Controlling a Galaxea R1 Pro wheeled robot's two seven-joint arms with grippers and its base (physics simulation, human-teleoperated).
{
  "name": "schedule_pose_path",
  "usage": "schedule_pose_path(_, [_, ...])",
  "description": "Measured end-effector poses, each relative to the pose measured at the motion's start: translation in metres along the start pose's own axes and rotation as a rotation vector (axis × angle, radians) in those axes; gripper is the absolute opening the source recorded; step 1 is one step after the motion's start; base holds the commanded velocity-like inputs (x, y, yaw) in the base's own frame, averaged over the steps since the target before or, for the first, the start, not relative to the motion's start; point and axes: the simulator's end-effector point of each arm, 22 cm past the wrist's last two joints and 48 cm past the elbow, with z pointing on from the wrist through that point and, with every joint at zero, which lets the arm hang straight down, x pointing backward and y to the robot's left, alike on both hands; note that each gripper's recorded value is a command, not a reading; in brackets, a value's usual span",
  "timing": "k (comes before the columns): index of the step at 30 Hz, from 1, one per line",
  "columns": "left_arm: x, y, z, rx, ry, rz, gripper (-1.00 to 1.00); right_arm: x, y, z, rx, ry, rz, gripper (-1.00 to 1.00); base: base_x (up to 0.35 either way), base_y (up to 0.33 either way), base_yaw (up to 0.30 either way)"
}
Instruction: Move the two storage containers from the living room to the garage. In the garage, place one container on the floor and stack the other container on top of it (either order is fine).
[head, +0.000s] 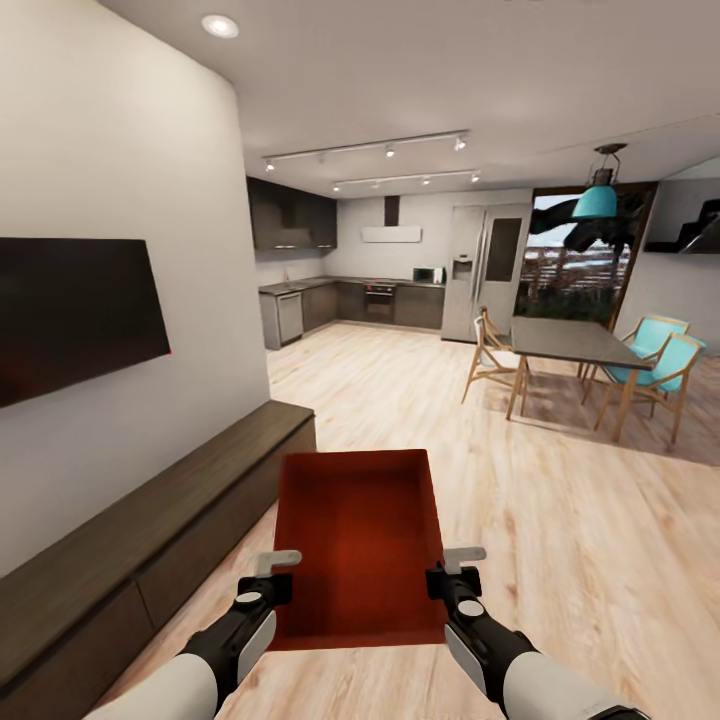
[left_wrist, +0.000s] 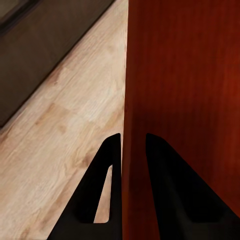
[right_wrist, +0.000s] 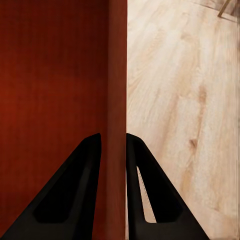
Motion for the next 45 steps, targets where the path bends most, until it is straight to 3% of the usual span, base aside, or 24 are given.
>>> schedule_pose_path(45, [-0.0065, 0.0, -0.0032, 0.001, -0.012, -0.001, -1.0, -0.007, -0.0008, -0.0024, 0.001, -0.012, 0.001, -1.0, 0.0, 0.0, -0.249])
